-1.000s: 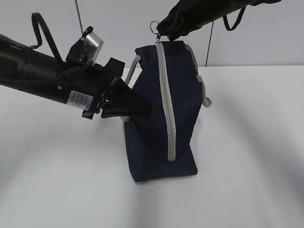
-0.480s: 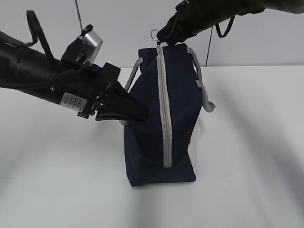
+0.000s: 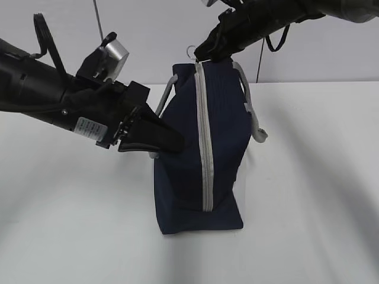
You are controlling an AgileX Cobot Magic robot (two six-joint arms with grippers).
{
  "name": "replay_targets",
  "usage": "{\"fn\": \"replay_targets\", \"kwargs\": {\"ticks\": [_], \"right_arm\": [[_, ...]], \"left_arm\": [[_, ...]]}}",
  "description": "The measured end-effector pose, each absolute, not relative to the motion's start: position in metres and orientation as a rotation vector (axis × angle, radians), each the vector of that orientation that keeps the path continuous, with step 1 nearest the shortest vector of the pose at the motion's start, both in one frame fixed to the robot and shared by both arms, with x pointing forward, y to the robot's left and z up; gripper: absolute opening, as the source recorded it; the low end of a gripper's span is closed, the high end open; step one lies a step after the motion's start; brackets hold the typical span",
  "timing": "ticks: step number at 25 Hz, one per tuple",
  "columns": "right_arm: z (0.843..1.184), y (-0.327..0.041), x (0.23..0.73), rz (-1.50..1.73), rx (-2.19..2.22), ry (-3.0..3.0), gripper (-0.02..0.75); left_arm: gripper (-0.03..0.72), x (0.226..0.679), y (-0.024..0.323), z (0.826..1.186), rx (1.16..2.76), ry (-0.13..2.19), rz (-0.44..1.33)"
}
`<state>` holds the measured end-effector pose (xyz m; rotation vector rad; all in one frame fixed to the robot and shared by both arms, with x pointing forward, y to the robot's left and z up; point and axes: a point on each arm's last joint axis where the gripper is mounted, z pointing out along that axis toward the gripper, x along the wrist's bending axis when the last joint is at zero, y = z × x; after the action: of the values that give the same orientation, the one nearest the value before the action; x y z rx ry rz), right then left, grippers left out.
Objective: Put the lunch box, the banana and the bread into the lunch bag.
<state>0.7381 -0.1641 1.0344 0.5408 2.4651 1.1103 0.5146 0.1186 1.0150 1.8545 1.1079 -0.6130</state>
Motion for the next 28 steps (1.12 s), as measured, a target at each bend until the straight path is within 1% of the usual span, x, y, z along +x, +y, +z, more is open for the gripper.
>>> {"fn": "replay_targets", "kwargs": {"ticks": [2, 3, 4, 5, 7, 9, 10, 11, 15, 19, 25, 28], "right_arm": [[1.036, -0.165, 0.738, 1.115, 0.532, 2.479, -0.016], [1.037, -0.165, 0.737, 1.118, 0.517, 2.491, -0.016], [1.038, -0.165, 0.736, 1.119, 0.508, 2.499, -0.016], [1.040, -0.166, 0.735, 1.126, 0.496, 2.507, -0.016], [1.041, -0.168, 0.734, 1.153, 0.480, 2.521, -0.016], [1.044, -0.170, 0.733, 1.207, 0.479, 2.520, -0.016], [1.045, -0.172, 0.733, 1.231, 0.481, 2.523, -0.016], [1.045, -0.174, 0.733, 1.250, 0.484, 2.524, -0.016], [1.046, -0.185, 0.734, 1.265, 0.492, 2.527, -0.016], [1.046, -0.191, 0.734, 1.283, 0.478, 2.525, -0.016], [1.047, -0.191, 0.733, 1.300, 0.448, 2.523, -0.016], [1.046, -0.190, 0.733, 1.296, 0.421, 2.520, -0.016]], "left_arm": [[0.007, 0.515, 0.119, 1.015, 1.853, 1.112, -0.603], [0.027, 0.516, 0.119, 1.015, 1.851, 1.116, -0.594], [0.067, 0.516, 0.119, 1.016, 1.850, 1.117, -0.588], [0.121, 0.516, 0.119, 1.016, 1.849, 1.118, -0.583], [0.290, 0.518, 0.122, 1.016, 1.843, 1.125, -0.584], [0.426, 0.520, 0.129, 1.017, 1.830, 1.134, -0.591], [0.468, 0.522, 0.133, 1.017, 1.820, 1.143, -0.595], [0.491, 0.524, 0.137, 1.017, 1.808, 1.156, -0.600], [0.510, 0.533, 0.154, 1.019, 1.727, 1.253, -0.613], [0.505, 0.545, 0.155, 1.036, 1.663, 1.304, -0.591], [0.477, 0.572, 0.159, 1.061, 1.615, 1.403, -0.410], [0.475, 0.588, 0.157, 1.061, 1.607, 1.428, -0.400]]}}
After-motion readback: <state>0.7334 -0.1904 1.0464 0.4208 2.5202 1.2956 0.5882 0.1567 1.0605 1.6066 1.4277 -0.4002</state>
